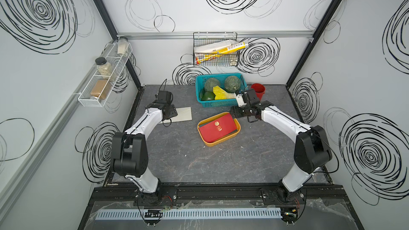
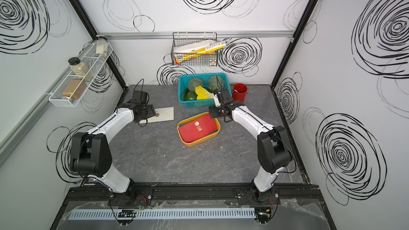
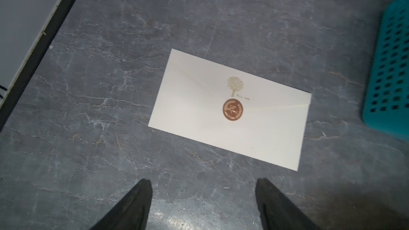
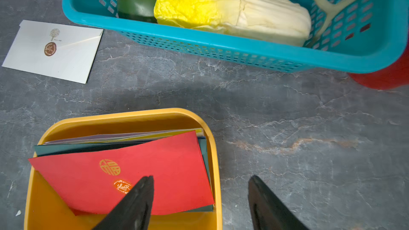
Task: Put the sealed envelopes into the storage box
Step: Move the envelope to the center of the board.
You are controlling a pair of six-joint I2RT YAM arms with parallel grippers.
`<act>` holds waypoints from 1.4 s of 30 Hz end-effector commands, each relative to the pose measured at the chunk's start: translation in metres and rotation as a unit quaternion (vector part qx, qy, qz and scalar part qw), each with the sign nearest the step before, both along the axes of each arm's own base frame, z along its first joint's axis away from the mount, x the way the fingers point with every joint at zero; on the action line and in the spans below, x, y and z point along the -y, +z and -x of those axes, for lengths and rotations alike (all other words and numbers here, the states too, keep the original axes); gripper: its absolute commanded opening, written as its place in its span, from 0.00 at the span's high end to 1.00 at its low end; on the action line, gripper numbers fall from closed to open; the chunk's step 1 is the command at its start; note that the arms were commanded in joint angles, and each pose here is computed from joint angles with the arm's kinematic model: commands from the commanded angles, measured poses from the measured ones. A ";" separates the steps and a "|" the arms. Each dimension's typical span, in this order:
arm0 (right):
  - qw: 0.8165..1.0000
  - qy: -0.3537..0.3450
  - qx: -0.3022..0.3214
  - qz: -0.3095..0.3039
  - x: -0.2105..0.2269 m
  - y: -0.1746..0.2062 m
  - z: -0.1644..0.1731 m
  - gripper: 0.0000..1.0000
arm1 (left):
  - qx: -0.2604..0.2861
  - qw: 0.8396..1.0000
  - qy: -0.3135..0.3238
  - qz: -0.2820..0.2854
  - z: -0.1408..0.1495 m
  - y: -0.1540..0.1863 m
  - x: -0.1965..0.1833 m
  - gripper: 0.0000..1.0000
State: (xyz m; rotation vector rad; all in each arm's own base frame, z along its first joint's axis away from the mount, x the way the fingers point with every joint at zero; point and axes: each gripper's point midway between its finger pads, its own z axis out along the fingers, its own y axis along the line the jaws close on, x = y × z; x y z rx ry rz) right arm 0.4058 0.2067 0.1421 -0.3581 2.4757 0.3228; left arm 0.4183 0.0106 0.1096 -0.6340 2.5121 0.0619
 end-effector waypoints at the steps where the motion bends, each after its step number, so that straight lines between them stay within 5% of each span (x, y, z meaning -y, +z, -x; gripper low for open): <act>1: 1.000 -0.023 -0.006 -0.001 0.005 0.002 0.012 0.23 | 0.027 1.000 -0.009 -0.001 -0.024 -0.003 0.007 0.18; 3: 1.000 -0.014 -0.002 -0.024 -0.011 0.010 0.024 0.00 | 0.039 0.999 -0.007 -0.017 -0.039 -0.007 0.009 0.18; 7: 1.000 -0.020 0.004 -0.007 -0.024 0.011 0.045 0.00 | 0.002 0.998 -0.019 -0.059 -0.062 -0.029 0.017 0.16; 12: 0.996 -0.068 0.011 0.057 0.010 -0.010 0.038 0.01 | -0.027 0.999 -0.019 -0.034 -0.069 -0.059 0.021 0.15; 24: 0.996 -0.044 -0.052 0.058 0.025 -0.060 0.026 0.38 | -0.081 0.996 -0.033 -0.014 -0.043 -0.108 0.027 0.15; 27: 0.995 -0.040 -0.073 0.056 0.024 -0.075 0.027 0.65 | -0.091 0.995 -0.034 -0.014 -0.035 -0.114 0.027 0.15; 38: 0.992 -0.089 -0.080 0.035 0.051 -0.077 0.017 0.87 | -0.111 0.992 -0.051 -0.005 0.005 -0.116 0.039 0.15; 42: 0.991 -0.103 -0.078 0.033 0.062 -0.073 0.013 0.88 | -0.128 0.990 -0.061 -0.003 0.020 -0.121 0.046 0.16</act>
